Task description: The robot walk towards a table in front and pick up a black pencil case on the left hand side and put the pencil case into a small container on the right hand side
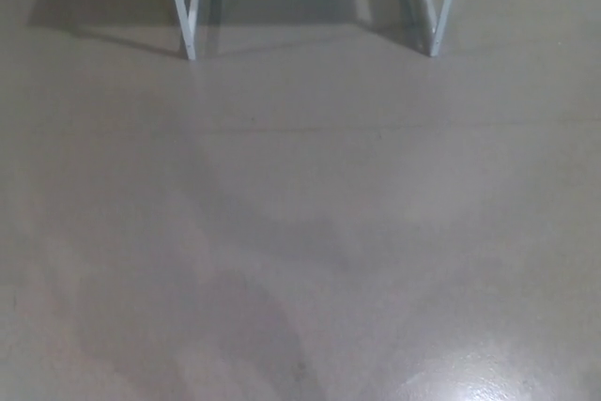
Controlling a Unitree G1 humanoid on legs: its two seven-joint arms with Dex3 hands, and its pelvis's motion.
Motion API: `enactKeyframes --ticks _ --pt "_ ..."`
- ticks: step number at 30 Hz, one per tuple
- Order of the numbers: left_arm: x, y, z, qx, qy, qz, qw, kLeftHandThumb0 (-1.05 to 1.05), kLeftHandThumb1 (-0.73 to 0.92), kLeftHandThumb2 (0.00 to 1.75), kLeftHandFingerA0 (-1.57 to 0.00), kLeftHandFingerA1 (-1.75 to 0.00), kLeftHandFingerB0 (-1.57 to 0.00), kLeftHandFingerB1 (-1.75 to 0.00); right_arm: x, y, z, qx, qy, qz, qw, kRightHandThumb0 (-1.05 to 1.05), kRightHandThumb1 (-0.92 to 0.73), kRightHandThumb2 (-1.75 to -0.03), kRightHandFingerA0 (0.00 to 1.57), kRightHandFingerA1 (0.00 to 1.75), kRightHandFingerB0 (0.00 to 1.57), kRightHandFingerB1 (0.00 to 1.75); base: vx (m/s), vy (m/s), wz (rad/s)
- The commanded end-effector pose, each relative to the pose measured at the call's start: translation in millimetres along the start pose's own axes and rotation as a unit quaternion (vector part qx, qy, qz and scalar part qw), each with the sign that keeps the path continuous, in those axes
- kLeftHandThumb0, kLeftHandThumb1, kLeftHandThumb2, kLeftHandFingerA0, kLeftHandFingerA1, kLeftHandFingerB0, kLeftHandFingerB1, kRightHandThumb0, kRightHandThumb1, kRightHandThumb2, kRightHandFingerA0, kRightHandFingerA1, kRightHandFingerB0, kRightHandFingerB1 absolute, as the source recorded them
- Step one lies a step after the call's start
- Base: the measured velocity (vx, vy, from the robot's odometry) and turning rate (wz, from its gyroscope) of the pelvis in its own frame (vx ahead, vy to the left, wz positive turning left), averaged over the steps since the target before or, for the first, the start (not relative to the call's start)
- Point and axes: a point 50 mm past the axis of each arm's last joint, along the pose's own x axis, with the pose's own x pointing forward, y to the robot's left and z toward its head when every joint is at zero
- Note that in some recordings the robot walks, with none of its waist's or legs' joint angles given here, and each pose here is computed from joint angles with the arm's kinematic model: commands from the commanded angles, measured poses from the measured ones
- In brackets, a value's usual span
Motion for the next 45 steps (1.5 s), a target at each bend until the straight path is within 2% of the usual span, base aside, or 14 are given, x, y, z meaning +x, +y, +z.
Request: enactKeyframes --ticks 1,5,6,14,15,35,45 --pt "-1.4 1.7 1.2 0.014 -0.016 -0.006 1.000 -0.27 0.61 1.06 0.00 -0.49 0.00 -0.48 0.3 -4.2 3.2 -0.024 -0.011 -0.002 1.000 -0.41 -0.63 -0.59 0.40 0.40 0.31 0.35 -0.08 -0.001 0.23" --pt "-1.4 1.5 0.9 0.017 -0.015 -0.009 1.000 -0.27 0.61 1.06 0.00 -0.49 0.00 -0.48 1.8 -4.0 3.7 -0.018 -0.010 -0.002 1.000 -0.40 -0.63 -0.59 0.40 0.40 0.32 0.35 0.01 0.029 -0.02" --pt "-1.4 1.4 0.5 0.018 -0.014 -0.008 1.000 -0.45 0.60 0.70 -0.12 -0.32 -0.09 -0.31 1.4 -3.9 3.3 -0.018 -0.010 -0.002 1.000 -0.42 -0.63 -0.58 0.42 0.40 0.32 0.35 0.00 0.114 -0.03" --pt "1.2 0.3 2.9 0.037 -0.014 -0.006 0.999 -0.45 0.60 0.71 -0.12 -0.33 -0.10 -0.32 3.2 -3.3 6.7 -0.027 -0.014 -0.001 1.000 -0.42 -0.62 -0.59 0.43 0.41 0.31 0.35 0.16 0.306 -0.11" --pt "2.5 -0.3 4.7 0.036 -0.015 -0.006 0.999 -0.38 0.65 0.61 -0.19 -0.28 -0.12 -0.26 4.5 -3.4 8.4 -0.030 -0.017 -0.001 0.999 -0.42 -0.63 -0.58 0.43 0.41 0.32 0.35 0.19 0.145 0.01" --pt "2.8 -2.4 8.3 0.055 -0.017 -0.007 0.998 -0.39 0.66 0.61 -0.23 -0.30 -0.13 -0.26 10.5 -0.5 11.9 -0.039 -0.021 0.012 0.999 -0.43 -0.64 -0.59 0.47 0.41 0.31 0.35 0.20 -0.105 0.05" --pt "3.9 -1.6 10.0 0.064 -0.021 -0.006 0.998 -0.39 0.66 0.61 -0.25 -0.31 -0.16 -0.27 14.1 1.5 15.3 -0.046 -0.023 0.015 0.999 -0.43 -0.63 -0.59 0.47 0.42 0.31 0.35 0.24 0.130 -0.04"
